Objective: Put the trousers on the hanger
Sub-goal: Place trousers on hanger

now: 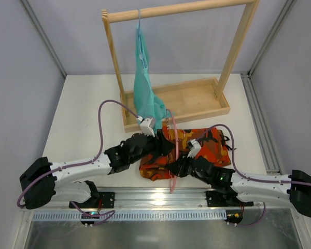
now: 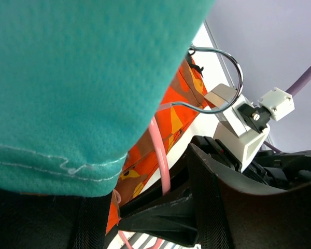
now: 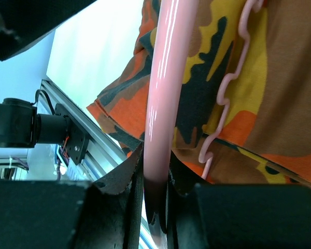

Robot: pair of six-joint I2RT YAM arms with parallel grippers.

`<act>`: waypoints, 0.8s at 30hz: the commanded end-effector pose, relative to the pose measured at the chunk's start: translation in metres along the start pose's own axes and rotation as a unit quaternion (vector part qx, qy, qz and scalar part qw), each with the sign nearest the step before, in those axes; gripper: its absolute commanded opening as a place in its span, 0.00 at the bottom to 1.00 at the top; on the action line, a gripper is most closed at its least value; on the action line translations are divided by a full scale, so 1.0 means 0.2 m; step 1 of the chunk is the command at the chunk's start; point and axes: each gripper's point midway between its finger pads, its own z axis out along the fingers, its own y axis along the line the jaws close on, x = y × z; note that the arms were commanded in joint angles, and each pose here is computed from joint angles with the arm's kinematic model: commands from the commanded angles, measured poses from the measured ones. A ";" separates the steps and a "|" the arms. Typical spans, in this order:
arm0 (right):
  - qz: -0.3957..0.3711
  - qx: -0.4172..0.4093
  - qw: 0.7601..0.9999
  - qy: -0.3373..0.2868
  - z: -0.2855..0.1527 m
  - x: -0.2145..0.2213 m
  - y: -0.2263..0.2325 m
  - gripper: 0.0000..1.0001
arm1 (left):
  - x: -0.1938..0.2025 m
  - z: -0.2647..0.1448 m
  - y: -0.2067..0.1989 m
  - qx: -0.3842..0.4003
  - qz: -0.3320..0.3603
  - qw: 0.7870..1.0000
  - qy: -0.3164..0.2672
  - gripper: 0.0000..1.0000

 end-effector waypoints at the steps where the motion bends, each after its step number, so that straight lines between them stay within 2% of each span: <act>1: -0.010 -0.020 0.999 -0.027 0.03 -0.08 0.13 0.22 | -0.06 0.00 -0.05 0.018 0.013 0.999 -0.023 0.57; 11: -0.018 -0.013 1.000 -0.022 0.05 -0.04 0.18 0.21 | -0.01 -0.01 -0.02 0.015 0.013 1.000 -0.020 0.57; 24: -0.021 -0.016 0.999 -0.021 0.06 -0.02 0.23 0.21 | 0.07 0.06 0.08 -0.036 0.008 0.999 -0.005 0.54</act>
